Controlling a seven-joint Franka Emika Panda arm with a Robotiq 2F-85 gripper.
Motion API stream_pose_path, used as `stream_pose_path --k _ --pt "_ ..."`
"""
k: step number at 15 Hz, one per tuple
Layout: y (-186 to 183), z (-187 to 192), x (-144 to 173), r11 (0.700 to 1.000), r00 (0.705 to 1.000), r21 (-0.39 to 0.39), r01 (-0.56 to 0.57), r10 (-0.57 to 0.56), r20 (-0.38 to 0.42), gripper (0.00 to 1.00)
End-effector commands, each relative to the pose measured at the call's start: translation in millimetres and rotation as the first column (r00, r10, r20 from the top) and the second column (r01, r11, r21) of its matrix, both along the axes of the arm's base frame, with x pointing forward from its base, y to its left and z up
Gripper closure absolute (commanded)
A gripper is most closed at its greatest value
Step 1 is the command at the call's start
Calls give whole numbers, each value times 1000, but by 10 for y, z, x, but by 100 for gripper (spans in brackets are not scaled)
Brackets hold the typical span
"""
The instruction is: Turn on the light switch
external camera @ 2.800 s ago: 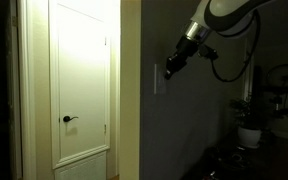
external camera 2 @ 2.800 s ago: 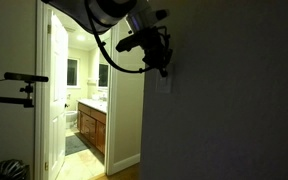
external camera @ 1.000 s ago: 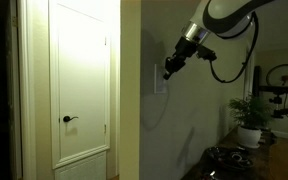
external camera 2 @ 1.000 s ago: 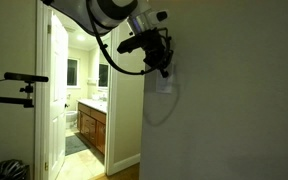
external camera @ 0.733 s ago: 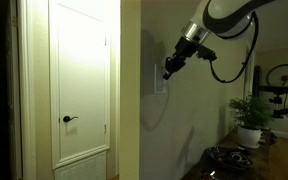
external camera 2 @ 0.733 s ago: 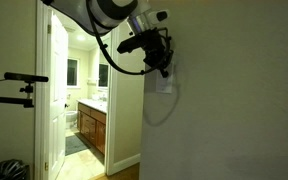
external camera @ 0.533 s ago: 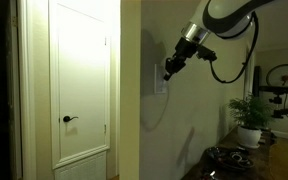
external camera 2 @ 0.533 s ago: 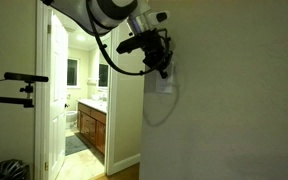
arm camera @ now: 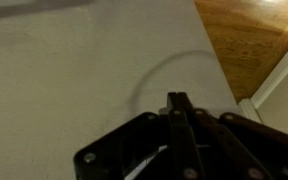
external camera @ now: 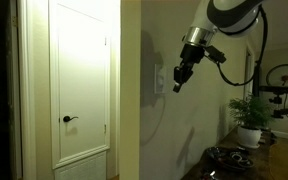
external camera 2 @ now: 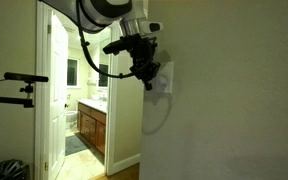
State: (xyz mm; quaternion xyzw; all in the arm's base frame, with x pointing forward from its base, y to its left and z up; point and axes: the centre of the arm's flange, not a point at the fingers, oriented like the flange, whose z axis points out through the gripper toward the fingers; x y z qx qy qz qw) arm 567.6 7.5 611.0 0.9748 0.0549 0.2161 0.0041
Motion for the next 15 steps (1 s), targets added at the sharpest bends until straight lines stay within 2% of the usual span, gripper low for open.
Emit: stream_pose_path --k 1,2,3,5,9,12,13,15 --pt "57 -165 -424 1000 993 21 -21 23 -115 96" --pt "73 -230 -488 1000 989 25 -15 19 -146 96" --pt "113 -362 -579 1000 982 28 -7 12 -189 72" --pt "159 -590 -722 1000 965 24 4 3 -261 65" --pt "189 -1059 -990 998 927 36 49 -32 -374 40" --pt "195 -1233 -1108 996 911 50 78 -51 -410 19" --pt "158 -1208 -845 999 916 32 39 -23 -400 39" --pt "158 -1271 -907 998 911 35 48 -29 -412 26"
